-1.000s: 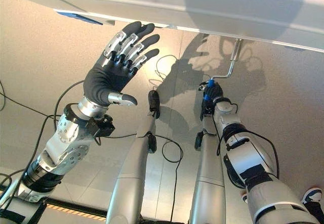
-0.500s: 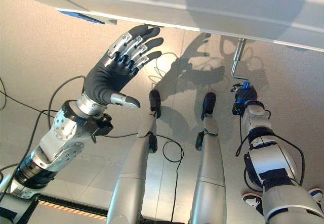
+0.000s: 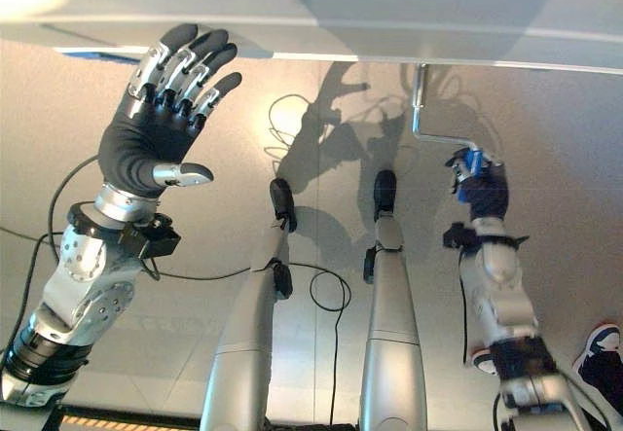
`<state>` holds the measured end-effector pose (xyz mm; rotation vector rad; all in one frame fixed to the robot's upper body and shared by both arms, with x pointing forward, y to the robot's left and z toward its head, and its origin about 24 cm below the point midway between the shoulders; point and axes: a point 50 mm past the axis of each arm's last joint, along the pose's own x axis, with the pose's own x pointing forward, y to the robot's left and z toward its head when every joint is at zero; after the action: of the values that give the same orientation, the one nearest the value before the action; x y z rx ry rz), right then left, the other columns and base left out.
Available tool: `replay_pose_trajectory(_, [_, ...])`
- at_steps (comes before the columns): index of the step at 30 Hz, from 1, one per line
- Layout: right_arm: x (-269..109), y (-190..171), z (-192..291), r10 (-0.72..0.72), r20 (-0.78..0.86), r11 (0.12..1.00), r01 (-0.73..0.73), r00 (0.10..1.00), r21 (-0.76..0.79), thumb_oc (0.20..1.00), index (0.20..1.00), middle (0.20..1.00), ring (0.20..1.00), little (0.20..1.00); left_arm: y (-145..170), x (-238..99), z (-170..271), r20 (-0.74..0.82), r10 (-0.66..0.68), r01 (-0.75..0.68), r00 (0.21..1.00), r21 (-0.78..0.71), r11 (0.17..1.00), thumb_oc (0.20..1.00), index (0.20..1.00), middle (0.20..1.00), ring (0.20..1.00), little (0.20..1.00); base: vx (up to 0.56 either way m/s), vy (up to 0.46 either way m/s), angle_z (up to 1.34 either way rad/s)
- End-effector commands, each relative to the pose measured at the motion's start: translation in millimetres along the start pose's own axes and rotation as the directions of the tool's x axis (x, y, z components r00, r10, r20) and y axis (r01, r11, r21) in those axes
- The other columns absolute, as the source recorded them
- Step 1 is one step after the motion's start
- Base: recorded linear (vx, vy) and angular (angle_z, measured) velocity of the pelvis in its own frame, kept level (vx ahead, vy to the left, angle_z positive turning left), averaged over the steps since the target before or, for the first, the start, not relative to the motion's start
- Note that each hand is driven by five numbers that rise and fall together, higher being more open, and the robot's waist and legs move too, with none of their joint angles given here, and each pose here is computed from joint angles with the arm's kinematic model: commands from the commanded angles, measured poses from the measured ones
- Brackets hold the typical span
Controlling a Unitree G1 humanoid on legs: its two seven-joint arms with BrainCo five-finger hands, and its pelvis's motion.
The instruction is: Raise the hospital bed
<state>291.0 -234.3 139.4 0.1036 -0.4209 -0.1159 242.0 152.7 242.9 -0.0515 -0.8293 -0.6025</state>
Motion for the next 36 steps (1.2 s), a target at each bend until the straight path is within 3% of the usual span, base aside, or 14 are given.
replay_pose_trajectory(1, [-3, -16, 86, -0.009, 0.458, 0.996, -0.034, 0.889, 0.086, 0.200, 0.200, 0.200, 0.200, 0.200, -1, -6, 19, 0.081, -0.028, 0.023, 0.996, 0.068, 0.997, 1.000, 1.000, 1.000, 1.000, 1.000, 0.00, 0.000, 0.00])
replay_pose_trajectory(8, [-15, 14, 107, 0.212, 0.519, 0.946, -0.307, 0.828, 0.104, 0.200, 0.200, 0.200, 0.200, 0.200, 5, -17, 27, 0.064, -0.026, 0.019, 0.998, 0.108, 0.994, 1.000, 1.000, 1.000, 1.000, 1.000, 0.00, 0.000, 0.00])
replay_pose_trajectory(11, [-15, 17, 105, 0.273, 0.487, 0.933, -0.352, 0.829, 0.077, 0.200, 0.200, 0.200, 0.200, 0.200, 5, -18, 27, 0.055, -0.036, 0.029, 0.998, 0.118, 0.993, 1.000, 1.000, 1.000, 1.000, 1.000, 0.00, 0.000, 0.00])
replay_pose_trajectory(12, [-14, 19, 104, 0.284, 0.476, 0.931, -0.357, 0.833, 0.069, 0.344, 0.344, 0.344, 0.344, 0.344, 5, -18, 27, 0.052, -0.040, 0.033, 0.998, 0.125, 0.992, 1.000, 1.000, 1.000, 1.000, 1.000, 0.00, 0.000, 0.00])
replay_pose_trajectory(13, [-14, 19, 104, 0.284, 0.476, 0.931, -0.357, 0.833, 0.069, 0.382, 0.382, 0.382, 0.382, 0.382, 5, -18, 27, 0.052, -0.040, 0.033, 0.998, 0.125, 0.992, 1.000, 1.000, 1.000, 1.000, 1.000, 0.00, 0.000, 0.00])
replay_pose_trajectory(14, [-12, 21, 100, 0.293, 0.461, 0.925, -0.371, 0.838, 0.085, 0.536, 0.536, 0.536, 0.536, 0.536, 5, -18, 26, 0.053, -0.041, 0.034, 0.998, 0.126, 0.991, 1.000, 1.000, 1.000, 1.000, 1.000, 0.00, 0.000, 0.00])
replay_pose_trajectory(15, [-12, 24, 99, 0.315, 0.449, 0.919, -0.387, 0.836, 0.075, 1.000, 1.000, 1.000, 1.000, 1.000, 6, -18, 25, 0.050, -0.037, 0.030, 0.998, 0.128, 0.991, 1.000, 1.000, 1.000, 1.000, 1.000, 0.00, 0.000, 0.00])
replay_pose_trajectory(22, [-9, 21, 41, 0.298, 0.190, 0.940, -0.322, 0.936, 0.113, 1.000, 1.000, 1.000, 1.000, 1.000, 19, -39, -30, -0.132, 0.150, -0.140, 0.980, 0.088, 0.986, 1.000, 1.000, 1.000, 1.000, 1.000, 0.00, -0.003, -0.01])
replay_pose_trajectory(25, [-11, 19, -1, 0.297, -0.001, 0.953, -0.296, 0.955, 0.060, 1.000, 1.000, 1.000, 1.000, 1.000, 32, -74, -90, -0.408, 0.260, -0.163, 0.875, 0.258, 0.952, 1.000, 1.000, 1.000, 1.000, 1.000, -0.02, -0.018, -0.02])
replay_pose_trajectory(30, [-27, 7, -66, 0.172, -0.276, 0.985, -0.159, 0.946, 0.069, 1.000, 1.000, 1.000, 1.000, 1.000, 25, -133, -160, -0.687, 0.352, -0.178, 0.635, 0.313, 0.933, 1.000, 1.000, 1.000, 1.000, 1.000, 0.00, -0.010, 0.00])
replay_pose_trajectory(31, [-27, 7, -66, 0.172, -0.277, 0.985, -0.159, 0.945, 0.069, 1.000, 1.000, 1.000, 1.000, 1.000, 24, -133, -160, -0.688, 0.352, -0.178, 0.635, 0.313, 0.933, 1.000, 1.000, 1.000, 1.000, 1.000, 0.06, -0.003, -0.01])
replay_pose_trajectory(32, [-39, -4, -92, 0.075, -0.384, 0.997, -0.073, 0.920, 0.021, 1.000, 1.000, 1.000, 1.000, 1.000, 18, -157, -177, -0.758, 0.377, -0.181, 0.532, 0.333, 0.925, 1.000, 1.000, 1.000, 1.000, 1.000, 0.03, 0.004, 0.00])
replay_pose_trajectory(33, [-39, -4, -91, 0.076, -0.383, 0.997, -0.073, 0.921, 0.021, 1.000, 1.000, 1.000, 1.000, 1.000, 18, -157, -177, -0.757, 0.377, -0.181, 0.533, 0.334, 0.925, 1.000, 1.000, 1.000, 1.000, 1.000, 0.08, -0.018, 0.02])
replay_pose_trajectory(36, [-72, -24, -134, -0.060, -0.589, 0.997, 0.018, 0.806, -0.076, 1.000, 1.000, 1.000, 1.000, 1.000, 4, -201, -196, -0.855, 0.388, -0.183, 0.344, 0.344, 0.921, 1.000, 1.000, 1.000, 1.000, 1.000, 0.09, -0.039, 0.08])
